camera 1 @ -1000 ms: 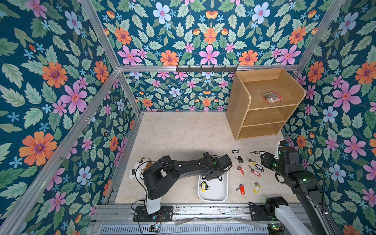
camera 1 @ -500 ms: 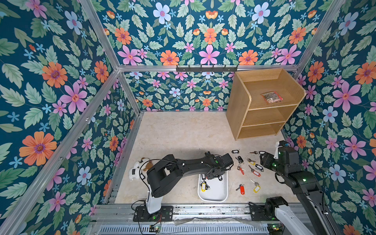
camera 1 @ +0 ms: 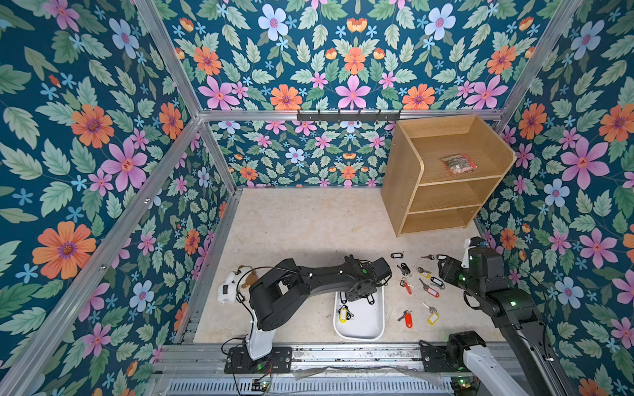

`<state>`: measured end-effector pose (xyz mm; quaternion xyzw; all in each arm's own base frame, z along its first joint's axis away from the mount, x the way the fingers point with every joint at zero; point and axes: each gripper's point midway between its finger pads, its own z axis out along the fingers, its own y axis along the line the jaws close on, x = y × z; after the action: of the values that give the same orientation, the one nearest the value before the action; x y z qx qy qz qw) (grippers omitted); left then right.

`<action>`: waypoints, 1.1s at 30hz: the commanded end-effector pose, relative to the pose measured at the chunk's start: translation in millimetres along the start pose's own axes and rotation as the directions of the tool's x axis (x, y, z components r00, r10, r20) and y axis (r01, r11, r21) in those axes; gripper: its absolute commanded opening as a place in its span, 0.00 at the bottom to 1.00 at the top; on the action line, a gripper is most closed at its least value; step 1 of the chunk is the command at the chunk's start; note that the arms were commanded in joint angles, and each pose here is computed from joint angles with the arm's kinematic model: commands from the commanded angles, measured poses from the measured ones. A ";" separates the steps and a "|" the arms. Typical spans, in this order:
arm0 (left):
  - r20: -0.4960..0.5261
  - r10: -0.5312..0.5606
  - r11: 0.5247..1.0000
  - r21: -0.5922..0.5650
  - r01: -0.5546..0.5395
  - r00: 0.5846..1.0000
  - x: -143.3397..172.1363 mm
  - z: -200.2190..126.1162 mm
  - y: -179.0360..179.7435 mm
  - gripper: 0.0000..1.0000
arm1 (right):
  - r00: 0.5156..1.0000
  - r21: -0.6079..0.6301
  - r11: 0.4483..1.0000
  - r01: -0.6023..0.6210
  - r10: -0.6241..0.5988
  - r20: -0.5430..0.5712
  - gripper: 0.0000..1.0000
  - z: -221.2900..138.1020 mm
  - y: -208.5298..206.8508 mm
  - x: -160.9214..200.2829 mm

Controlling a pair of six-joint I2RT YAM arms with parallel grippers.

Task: Take the keys out of the storage box
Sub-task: Pick up the key from the storage box, then place the key at the center of the board.

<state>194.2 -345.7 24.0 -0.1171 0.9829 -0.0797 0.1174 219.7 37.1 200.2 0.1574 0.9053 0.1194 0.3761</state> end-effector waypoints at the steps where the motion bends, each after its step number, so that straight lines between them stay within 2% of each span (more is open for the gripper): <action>1: 0.005 0.030 0.999 -0.027 -0.030 1.000 -0.8 0.2 7.0 0.03 | 1.000 -0.004 1.000 0.000 0.000 0.017 0.59 0.9 1.5 -4.0; 2: 0.008 0.034 0.999 -0.027 -0.034 0.999 -1.0 -0.4 7.2 0.00 | 1.000 -0.003 1.000 -0.002 0.002 0.017 0.59 1.2 1.4 -4.2; 8: 0.049 0.060 0.998 -0.003 -0.060 0.997 -11.0 -18.5 2.5 0.00 | 1.000 -0.002 1.000 0.000 0.000 0.014 0.59 1.8 1.4 -3.7; 18: 0.215 0.107 0.993 0.022 -0.114 0.971 -51.4 -101.1 -5.3 0.00 | 1.000 0.008 1.000 -0.001 0.001 0.006 0.59 4.2 0.1 -2.7; 24: 0.252 0.050 0.999 -0.004 -0.050 0.966 -85.4 -130.6 43.0 0.00 | 1.000 0.009 1.000 -0.002 0.002 0.007 0.59 4.5 0.1 -3.1; 30: 0.222 -0.058 0.996 -0.052 0.072 0.973 -115.7 -110.1 127.9 0.00 | 1.000 0.011 1.000 0.000 0.000 0.003 0.59 5.5 -0.2 -2.4; 33: 0.197 -0.075 0.990 -0.099 0.096 0.977 -123.0 -93.0 159.6 0.00 | 1.000 0.014 1.000 -0.003 0.003 0.003 0.59 5.6 -0.8 -2.2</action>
<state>251.2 -162.2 120.5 -0.1905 0.9576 -0.0251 0.2146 221.3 37.6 194.8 0.1576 0.9100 0.1151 0.3657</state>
